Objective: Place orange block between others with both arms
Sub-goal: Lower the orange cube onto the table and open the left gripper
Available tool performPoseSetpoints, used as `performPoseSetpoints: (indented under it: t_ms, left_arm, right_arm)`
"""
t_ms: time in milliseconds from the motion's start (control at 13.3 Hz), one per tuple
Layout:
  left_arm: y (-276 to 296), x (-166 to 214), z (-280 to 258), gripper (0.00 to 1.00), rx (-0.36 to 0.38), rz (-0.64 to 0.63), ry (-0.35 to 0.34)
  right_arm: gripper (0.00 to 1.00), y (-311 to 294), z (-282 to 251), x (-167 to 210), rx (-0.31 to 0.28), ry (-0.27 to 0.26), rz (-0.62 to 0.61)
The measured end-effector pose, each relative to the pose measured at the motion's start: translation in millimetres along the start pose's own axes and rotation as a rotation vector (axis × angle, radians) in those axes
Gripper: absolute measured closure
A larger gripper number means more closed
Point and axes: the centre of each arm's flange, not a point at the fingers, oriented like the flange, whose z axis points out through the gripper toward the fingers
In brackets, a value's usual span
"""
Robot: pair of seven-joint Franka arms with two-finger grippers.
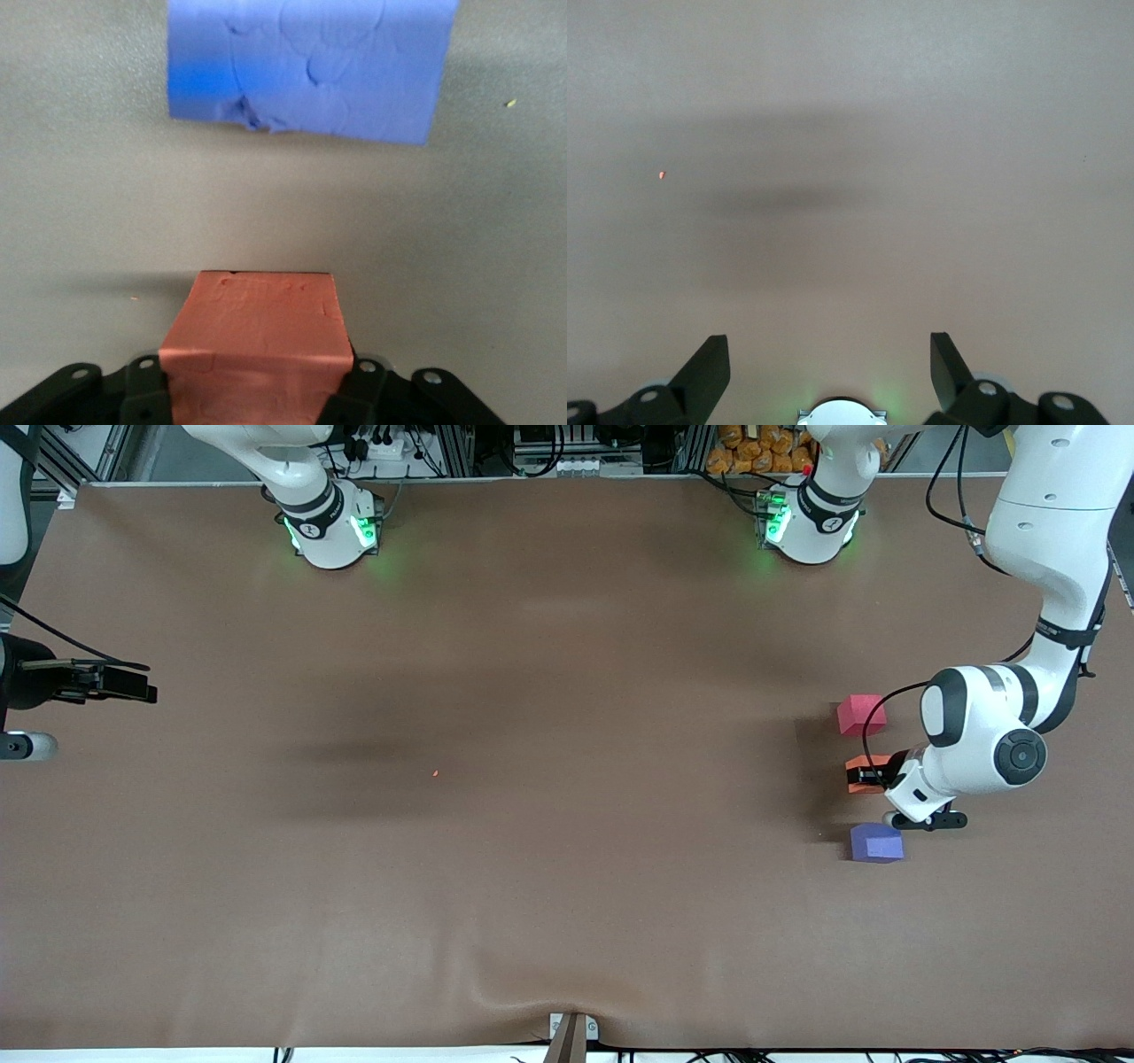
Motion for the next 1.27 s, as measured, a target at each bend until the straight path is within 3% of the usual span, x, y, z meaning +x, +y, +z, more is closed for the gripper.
performPoseSetpoints:
  t_ms: [225, 300, 750, 1275]
  left_arm:
    - [8, 8, -20, 0.06, 0.0, -0.003, 0.037]
    - [11, 8, -35, 0.0, 0.002, 0.001, 0.051]
    - [51, -30, -189, 0.0, 0.033, 0.058, 0.138]
    - [96, -64, -323, 0.0, 0.046, 0.073, 0.115]
  right_arm:
    - [0.0, -2, 0, 0, 0.0, 0.001, -0.005]
    - [0.0, -4, 0, 0, -0.001, 0.001, -0.008]
    - [0.0, -5, -1, 1, -0.002, 0.006, -0.009]
    - [0.0, 0, -2, 0, 0.013, 0.008, -0.043]
